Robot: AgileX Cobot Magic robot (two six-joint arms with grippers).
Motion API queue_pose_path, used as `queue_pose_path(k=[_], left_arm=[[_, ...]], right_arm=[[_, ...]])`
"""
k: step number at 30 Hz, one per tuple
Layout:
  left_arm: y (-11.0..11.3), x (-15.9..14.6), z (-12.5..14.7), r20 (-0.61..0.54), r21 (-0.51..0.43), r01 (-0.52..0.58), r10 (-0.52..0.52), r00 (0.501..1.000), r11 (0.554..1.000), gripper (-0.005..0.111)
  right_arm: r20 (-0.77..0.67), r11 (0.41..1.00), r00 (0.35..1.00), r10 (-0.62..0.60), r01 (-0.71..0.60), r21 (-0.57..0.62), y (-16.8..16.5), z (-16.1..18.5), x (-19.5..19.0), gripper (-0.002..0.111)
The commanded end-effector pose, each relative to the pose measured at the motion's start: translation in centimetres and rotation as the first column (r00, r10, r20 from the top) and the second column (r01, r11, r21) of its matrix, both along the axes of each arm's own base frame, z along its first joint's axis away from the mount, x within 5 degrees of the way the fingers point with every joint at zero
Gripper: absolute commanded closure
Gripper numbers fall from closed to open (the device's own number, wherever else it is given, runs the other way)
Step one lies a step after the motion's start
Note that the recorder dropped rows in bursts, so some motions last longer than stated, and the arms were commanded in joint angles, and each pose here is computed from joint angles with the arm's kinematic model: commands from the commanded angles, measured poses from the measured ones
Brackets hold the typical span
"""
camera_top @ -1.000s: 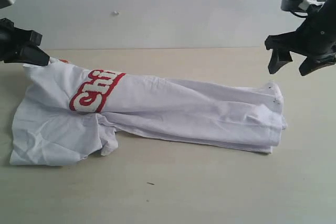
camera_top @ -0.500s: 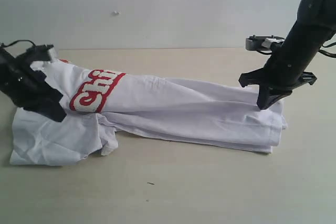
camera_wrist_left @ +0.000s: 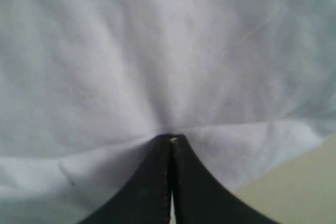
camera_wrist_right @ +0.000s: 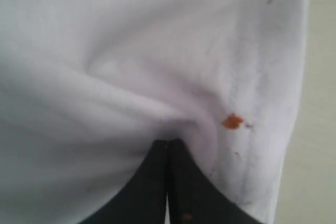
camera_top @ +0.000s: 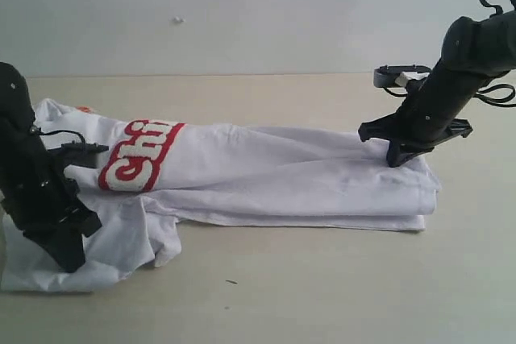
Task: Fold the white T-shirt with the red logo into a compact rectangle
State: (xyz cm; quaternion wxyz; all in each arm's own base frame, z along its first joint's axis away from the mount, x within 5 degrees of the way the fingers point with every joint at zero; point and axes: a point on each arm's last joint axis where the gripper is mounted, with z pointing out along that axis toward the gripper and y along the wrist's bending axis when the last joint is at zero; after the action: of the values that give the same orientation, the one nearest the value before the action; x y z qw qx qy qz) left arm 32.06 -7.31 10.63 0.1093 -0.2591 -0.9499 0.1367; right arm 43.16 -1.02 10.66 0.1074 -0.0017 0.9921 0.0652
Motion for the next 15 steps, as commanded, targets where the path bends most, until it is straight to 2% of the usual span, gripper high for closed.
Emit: queue_pose_path(k=[1, 5, 9, 12, 15], left_arm=[[0.4, -2.6, -1.2, -0.158, 0.04, 0.031, -0.025, 0.987, 0.999, 0.107], [0.3, -2.9, -0.3, -0.14, 0.035, 0.015, -0.01, 0.99, 0.999, 0.107], [0.1, -3.1, 1.7, -0.096, 0.007, -0.003, 0.004, 0.995, 1.0, 0.107], [0.1, -4.4, 2.6, -0.136, -0.004, -0.011, 0.011, 0.991, 1.0, 0.107], [0.1, -4.7, 3.4, -0.063, -0.015, -0.031, 0.03, 0.998, 0.999, 0.107]], right_arm=[[-0.061, 1.0, 0.998, 0.0, 0.001, 0.02, 0.4, -0.8, -0.5, 0.108], [-0.05, 0.998, 0.999, -0.001, 0.004, 0.061, 1.1, 1.4, -1.2, 0.108], [-0.026, 0.999, 1.0, 0.005, -0.004, 0.05, 1.0, 3.2, -2.1, 0.108], [-0.007, 0.999, 1.0, 0.008, -0.008, 0.05, 1.0, 4.5, -2.4, 0.108], [0.001, 0.998, 1.0, 0.017, -0.017, 0.064, 1.4, 6.1, -2.9, 0.108]])
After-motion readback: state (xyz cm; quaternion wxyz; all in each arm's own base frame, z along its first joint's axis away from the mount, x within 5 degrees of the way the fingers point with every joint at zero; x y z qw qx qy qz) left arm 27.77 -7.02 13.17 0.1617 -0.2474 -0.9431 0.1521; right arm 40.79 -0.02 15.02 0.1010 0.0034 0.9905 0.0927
